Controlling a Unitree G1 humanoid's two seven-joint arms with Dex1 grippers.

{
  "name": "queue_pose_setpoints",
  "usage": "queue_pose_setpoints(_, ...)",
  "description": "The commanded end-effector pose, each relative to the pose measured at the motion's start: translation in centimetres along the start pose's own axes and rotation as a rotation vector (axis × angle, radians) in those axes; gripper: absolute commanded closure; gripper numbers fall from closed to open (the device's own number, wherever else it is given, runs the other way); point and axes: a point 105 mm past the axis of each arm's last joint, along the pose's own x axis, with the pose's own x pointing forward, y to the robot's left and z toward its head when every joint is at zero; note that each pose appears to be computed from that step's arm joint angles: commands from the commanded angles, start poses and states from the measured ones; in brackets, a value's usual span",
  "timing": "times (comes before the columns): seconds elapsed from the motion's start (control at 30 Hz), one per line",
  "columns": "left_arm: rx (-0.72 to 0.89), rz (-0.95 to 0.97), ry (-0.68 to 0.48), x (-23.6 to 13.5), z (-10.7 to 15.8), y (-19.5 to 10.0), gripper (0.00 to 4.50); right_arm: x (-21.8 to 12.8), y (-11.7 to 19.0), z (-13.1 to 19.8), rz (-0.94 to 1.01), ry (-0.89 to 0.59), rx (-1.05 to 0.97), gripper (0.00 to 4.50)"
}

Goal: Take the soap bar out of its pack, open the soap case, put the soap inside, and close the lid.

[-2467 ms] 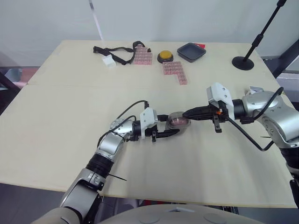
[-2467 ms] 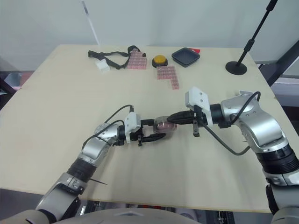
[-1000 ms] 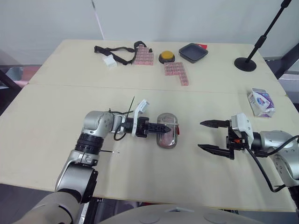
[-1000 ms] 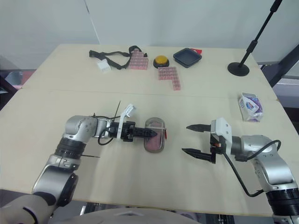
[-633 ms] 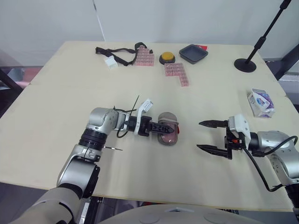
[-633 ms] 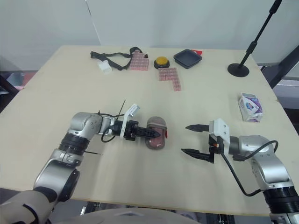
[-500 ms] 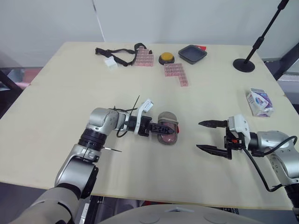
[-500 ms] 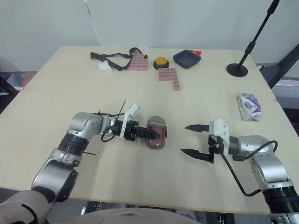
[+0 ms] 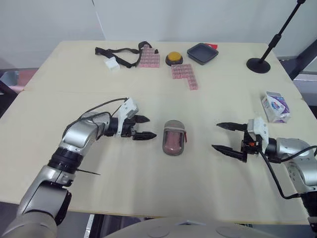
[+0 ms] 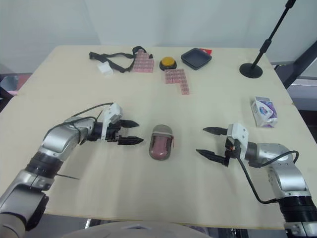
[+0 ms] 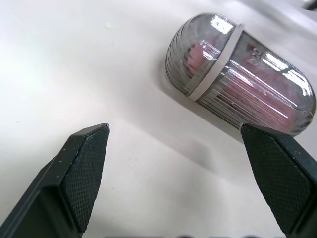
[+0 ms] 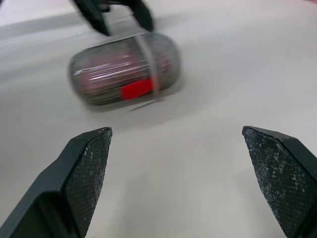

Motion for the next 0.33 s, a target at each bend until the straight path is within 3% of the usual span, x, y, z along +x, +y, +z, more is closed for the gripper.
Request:
queue_pose_setpoints(0.03, 0.191, 0.173, -0.139, -1.6, 1.8, 0.7, 0.02, -0.5, -1.0, 0.4, -0.113, -0.06, 0.0, 0.0)
queue_pose_setpoints(0.17, 0.227, 0.306, -0.191, -2.1, 1.5, 0.7, 0.02, -0.3, -0.8, 0.0, -0.138, -0.066, -0.002, 0.0)
queue_pose_setpoints(0.33, 0.211, 0.385, -0.16, -2.2, -0.1, 0.4, 0.02, 0.1, -0.7, -0.2, -0.14, -0.064, -0.005, 0.0)
